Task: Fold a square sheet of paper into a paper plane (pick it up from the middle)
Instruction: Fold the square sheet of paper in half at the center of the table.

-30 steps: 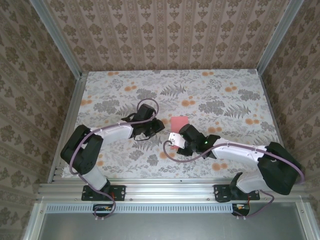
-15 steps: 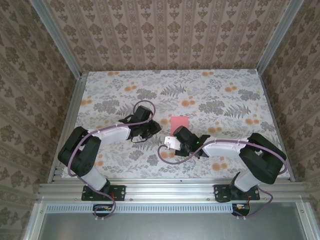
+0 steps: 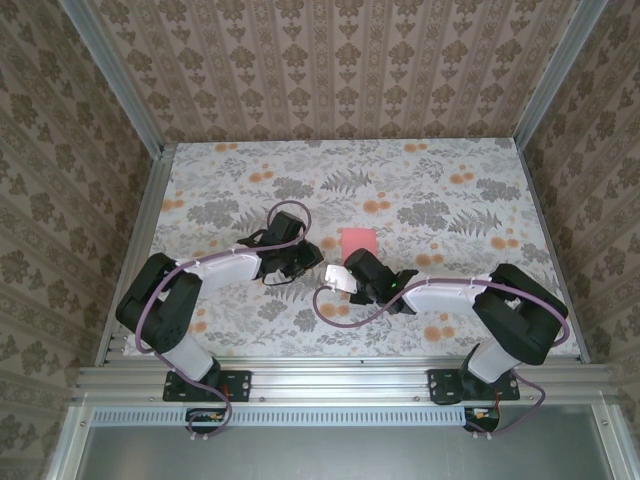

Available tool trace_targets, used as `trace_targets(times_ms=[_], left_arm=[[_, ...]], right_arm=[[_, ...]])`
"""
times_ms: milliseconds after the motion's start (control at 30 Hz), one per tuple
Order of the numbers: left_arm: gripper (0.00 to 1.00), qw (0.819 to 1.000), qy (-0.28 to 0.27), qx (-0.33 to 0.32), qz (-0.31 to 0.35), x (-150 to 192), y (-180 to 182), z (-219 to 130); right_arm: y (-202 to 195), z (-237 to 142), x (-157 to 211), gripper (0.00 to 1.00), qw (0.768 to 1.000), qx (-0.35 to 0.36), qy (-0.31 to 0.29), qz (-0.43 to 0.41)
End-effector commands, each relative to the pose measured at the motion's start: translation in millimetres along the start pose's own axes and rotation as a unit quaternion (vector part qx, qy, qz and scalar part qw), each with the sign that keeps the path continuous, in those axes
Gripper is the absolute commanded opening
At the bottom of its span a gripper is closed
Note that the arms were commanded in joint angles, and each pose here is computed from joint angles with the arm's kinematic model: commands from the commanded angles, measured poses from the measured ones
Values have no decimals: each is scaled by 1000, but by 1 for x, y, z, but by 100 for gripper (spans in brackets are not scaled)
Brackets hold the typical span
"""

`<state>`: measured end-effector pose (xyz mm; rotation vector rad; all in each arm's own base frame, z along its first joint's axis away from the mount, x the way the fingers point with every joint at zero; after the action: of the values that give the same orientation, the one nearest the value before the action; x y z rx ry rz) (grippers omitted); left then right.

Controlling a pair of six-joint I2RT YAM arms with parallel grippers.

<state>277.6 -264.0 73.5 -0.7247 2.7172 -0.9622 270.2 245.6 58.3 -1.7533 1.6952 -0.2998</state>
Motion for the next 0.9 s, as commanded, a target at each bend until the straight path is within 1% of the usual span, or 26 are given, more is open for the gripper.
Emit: trace_targets(times_ms=[0,67,100,133,267,400,567,667,733,767,867], left_arm=[[28,1000,10,13,5,-1,-11,1],[28,1000,10,14,4,-1,-12,1],[28,1000,9,14,4,-1,-12,0],[28,1000,7,14,3,-1,-12,-1],[28,1000,-11,4,1,-5,-9,-11],[32,999,-36,-9,2,-10,-5,-28],[48,999,-47,9,-9,-15,-5,-44],[55,998,-48,24,-13,-16,-8,-52],[62,998,-52,34,-16,-17,-10,-58],[64,998,-55,38,-17,-18,-12,-61],[74,996,-67,53,-21,-20,-15,-73]], right_arm=[[-3,0,0,12,1000,9,6,13],[-6,-3,-1,7,1000,15,4,21],[-8,-5,-2,2,999,19,4,25],[-12,-8,-3,0,999,25,1,32],[-31,-27,-12,0,996,52,-21,66],[-53,-52,-26,0,989,66,-50,125],[-64,-72,-38,0,979,70,-76,178],[-68,-79,-48,0,976,76,-88,187],[-74,-86,-56,0,973,83,-98,192],[-80,-91,-61,0,970,90,-107,199],[-94,-102,-75,0,961,102,-133,222]])
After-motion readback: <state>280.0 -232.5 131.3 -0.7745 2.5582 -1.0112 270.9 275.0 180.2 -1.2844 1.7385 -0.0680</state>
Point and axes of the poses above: each hand's point on the last joint's axis, 136 mm out from that joint toward the fingers, its own z axis out along the fingers, its own y axis along the line the jaws close on, x = y × z, the point moved 2 cm from there along -z, back along the fingers, and after that the axes turned 12 degrees about -z, right-handed, at the moved point
